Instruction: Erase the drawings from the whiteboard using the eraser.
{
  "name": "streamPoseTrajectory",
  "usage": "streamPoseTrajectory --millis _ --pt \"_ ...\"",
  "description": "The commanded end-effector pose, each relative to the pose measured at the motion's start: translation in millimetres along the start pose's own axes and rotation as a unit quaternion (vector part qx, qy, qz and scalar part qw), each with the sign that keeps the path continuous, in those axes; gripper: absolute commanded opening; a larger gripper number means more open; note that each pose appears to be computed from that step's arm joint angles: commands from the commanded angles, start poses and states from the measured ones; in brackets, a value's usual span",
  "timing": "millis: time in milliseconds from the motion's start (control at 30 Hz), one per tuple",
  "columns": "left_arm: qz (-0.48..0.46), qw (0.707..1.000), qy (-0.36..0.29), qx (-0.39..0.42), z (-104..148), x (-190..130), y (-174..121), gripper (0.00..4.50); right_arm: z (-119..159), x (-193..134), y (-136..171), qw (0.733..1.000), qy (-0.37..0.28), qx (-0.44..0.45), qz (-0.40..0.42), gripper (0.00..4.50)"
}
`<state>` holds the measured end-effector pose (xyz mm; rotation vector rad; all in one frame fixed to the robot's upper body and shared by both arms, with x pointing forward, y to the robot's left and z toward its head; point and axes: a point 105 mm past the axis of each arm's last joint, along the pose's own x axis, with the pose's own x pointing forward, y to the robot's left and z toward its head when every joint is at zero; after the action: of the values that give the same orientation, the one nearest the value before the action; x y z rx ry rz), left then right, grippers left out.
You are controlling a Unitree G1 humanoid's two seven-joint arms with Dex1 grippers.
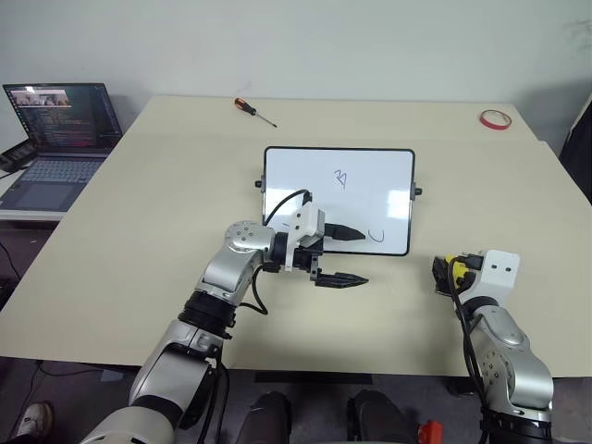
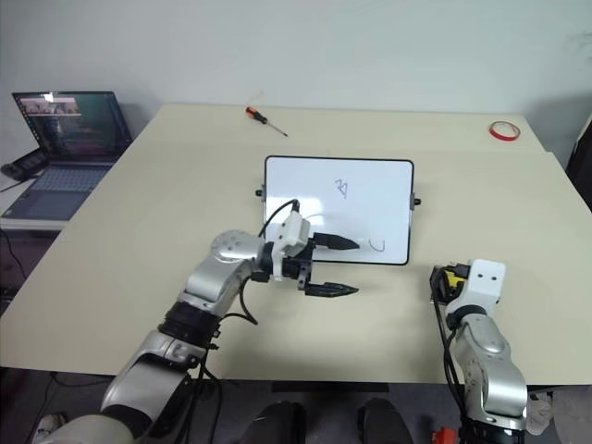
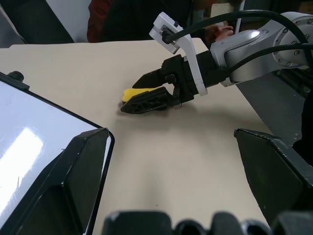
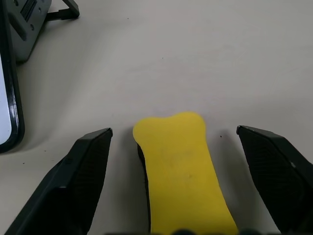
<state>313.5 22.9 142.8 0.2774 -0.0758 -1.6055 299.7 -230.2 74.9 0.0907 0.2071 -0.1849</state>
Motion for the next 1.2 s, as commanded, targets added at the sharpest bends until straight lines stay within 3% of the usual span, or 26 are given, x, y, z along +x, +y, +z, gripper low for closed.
streamPoseTrajectory --millis 33,200,267,500,667,933,1033,1200 --pt "0.0 1.0 -0.012 0.026 13 2 4 4.5 11 0 -4 1.0 -0.019 0.003 -0.006 3.51" --pt "0.003 0.999 -0.014 0.032 15 4 7 4.5 10 0 -6 1.0 -0.019 0.004 -0.009 1.7" --pt "0.002 0.999 -0.014 0.033 16 4 8 4.5 11 0 -6 1.0 -0.02 0.006 -0.01 1.27" --pt "0.001 0.999 -0.015 0.036 17 5 9 4.5 11 1 -7 1.0 -0.021 0.005 -0.018 1.25" --pt "0.023 0.998 -0.03 0.053 28 8 9 4.5 28 -2 -1 0.997 -0.067 -0.025 -0.014 1.25" --pt "0.197 0.972 -0.053 0.12 49 0 36 4.5 54 0 8 0.99 -0.134 -0.041 -0.019 1.25" --pt "0.287 0.949 -0.031 0.126 40 -15 51 4.5 73 4 23 0.983 -0.172 -0.065 0.007 1.25" --pt "0.354 0.929 -0.004 0.108 13 -30 47 4.5 100 11 58 0.965 -0.235 -0.088 0.069 1.25"
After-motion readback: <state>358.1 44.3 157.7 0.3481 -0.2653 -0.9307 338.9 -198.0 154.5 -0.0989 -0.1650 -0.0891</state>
